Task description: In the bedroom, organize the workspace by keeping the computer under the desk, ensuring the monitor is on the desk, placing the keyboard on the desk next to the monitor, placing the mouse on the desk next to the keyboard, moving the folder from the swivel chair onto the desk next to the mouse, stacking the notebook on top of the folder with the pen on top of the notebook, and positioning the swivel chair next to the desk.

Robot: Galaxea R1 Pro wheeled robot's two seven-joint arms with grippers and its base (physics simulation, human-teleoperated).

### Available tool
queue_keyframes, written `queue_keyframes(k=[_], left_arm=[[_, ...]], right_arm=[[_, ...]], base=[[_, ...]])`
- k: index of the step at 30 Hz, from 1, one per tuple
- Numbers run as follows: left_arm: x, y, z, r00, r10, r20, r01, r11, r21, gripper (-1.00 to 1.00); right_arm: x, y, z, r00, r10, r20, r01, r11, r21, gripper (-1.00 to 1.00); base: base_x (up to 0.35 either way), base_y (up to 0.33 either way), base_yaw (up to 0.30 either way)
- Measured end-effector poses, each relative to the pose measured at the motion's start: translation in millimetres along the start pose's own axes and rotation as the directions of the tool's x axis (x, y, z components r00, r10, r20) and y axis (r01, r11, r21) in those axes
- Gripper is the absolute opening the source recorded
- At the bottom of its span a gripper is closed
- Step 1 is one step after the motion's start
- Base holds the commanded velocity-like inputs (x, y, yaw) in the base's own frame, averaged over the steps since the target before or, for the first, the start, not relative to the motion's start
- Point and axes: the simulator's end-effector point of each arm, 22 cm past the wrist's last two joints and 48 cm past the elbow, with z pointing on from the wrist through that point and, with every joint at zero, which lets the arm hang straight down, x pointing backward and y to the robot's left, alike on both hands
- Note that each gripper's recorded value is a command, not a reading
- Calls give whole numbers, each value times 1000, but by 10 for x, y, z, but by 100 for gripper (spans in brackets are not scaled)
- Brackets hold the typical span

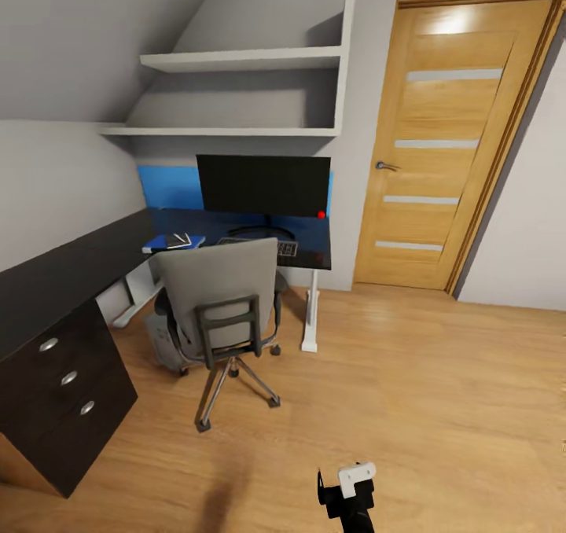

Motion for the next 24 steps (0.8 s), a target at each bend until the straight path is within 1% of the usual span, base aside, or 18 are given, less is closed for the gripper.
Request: queue_keyframes(k=[3,8,13,15,16,17,19,20,21,22,23,24], left_arm=[[-13,-2,0,1000,-1,3,1,1000,1,100],[-32,4,2,1000,-1,7,1,1000,0,100],[-40,28,2,1000,0,8,0,1000,-4,100],[-20,31,3,1000,0,-1,0,1000,-5,100],[-10,31,3,1000,0,-6,0,1000,-5,100],[19,32,2,1000,0,-19,0,1000,-5,100],[116,37,-2,998,-2,-63,2,1000,-7,100],[144,39,-4,997,-3,-76,2,1000,-8,100],[192,40,-8,995,-3,-98,3,1000,-9,100],[225,41,-11,994,-4,-113,3,1000,-9,100],[237,40,-13,993,-4,-118,3,1000,-9,100],[253,38,-15,992,-4,-126,3,1000,-8,100]], right_arm=[[-13,-4,-1,1000,0,2,0,1000,1,100],[-35,-16,-2,1000,1,7,-1,1000,4,100],[1,-209,6,1000,-8,3,8,999,39,100],[125,-403,-32,1000,2,-10,-2,997,75,100],[193,-460,-63,1000,7,-16,-6,996,85,100],[339,-561,-148,999,31,-23,-28,994,110,100],[571,-673,-352,997,75,-5,-73,987,143,100],[615,-687,-405,997,81,4,-81,986,147,100],[709,-729,-509,995,96,17,-97,983,158,100],[832,-755,-623,995,102,18,-104,981,165,100],[904,-758,-685,995,101,14,-102,981,164,100],[1038,-777,-795,995,104,3,-103,980,169,100]], base=[[-241,220,-130],[-201,176,-40],[-52,45,-6],[-12,10,-1],[-7,6,-1],[-4,4,0],[-2,2,0],[-1,1,0],[0,0,0],[0,0,0],[0,0,0],[0,0,0]])
